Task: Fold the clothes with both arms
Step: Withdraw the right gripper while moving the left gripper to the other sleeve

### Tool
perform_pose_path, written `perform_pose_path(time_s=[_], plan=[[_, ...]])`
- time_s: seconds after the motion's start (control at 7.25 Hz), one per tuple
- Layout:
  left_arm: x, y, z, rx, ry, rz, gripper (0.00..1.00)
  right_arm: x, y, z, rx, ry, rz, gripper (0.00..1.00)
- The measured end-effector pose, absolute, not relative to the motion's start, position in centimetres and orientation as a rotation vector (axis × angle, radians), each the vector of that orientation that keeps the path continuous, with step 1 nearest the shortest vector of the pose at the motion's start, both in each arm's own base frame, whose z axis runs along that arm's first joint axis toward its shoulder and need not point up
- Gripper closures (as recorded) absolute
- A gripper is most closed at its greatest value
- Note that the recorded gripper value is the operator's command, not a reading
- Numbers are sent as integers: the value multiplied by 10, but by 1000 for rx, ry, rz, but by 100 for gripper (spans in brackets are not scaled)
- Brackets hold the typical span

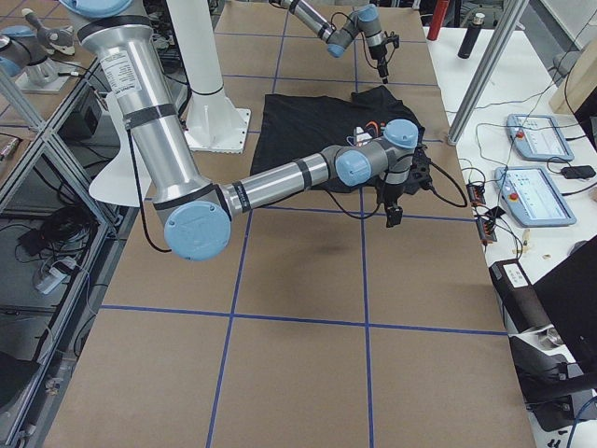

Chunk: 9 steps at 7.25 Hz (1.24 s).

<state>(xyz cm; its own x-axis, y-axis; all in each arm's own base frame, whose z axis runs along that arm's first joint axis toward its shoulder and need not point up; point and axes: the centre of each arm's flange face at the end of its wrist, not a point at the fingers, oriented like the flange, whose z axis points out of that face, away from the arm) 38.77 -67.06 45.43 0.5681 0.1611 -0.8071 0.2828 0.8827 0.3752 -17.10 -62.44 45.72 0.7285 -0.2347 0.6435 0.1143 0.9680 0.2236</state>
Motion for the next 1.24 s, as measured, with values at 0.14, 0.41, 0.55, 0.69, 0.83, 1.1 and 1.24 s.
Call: perform_pose_path(time_s=[0.14,0.41,0.55,0.69,0.83,1.1,1.24], plan=[[394,-668,457,510,966,-81,30,-171,-625,457,174,-731,-193,0],[397,-668,462,517,949,-93,34,-172,-626,454,176,-732,-189,0],[396,-669,463,519,946,-97,39,-173,-627,453,176,-732,-188,0],[396,-669,463,519,945,-98,41,-173,-627,453,177,-732,-188,0],[396,-669,464,518,944,-98,43,-173,-627,452,177,-732,-187,0],[397,-668,467,514,941,-95,44,-173,-627,452,178,-732,-188,0],[397,-667,468,512,939,-94,47,-173,-628,452,178,-732,-188,0]])
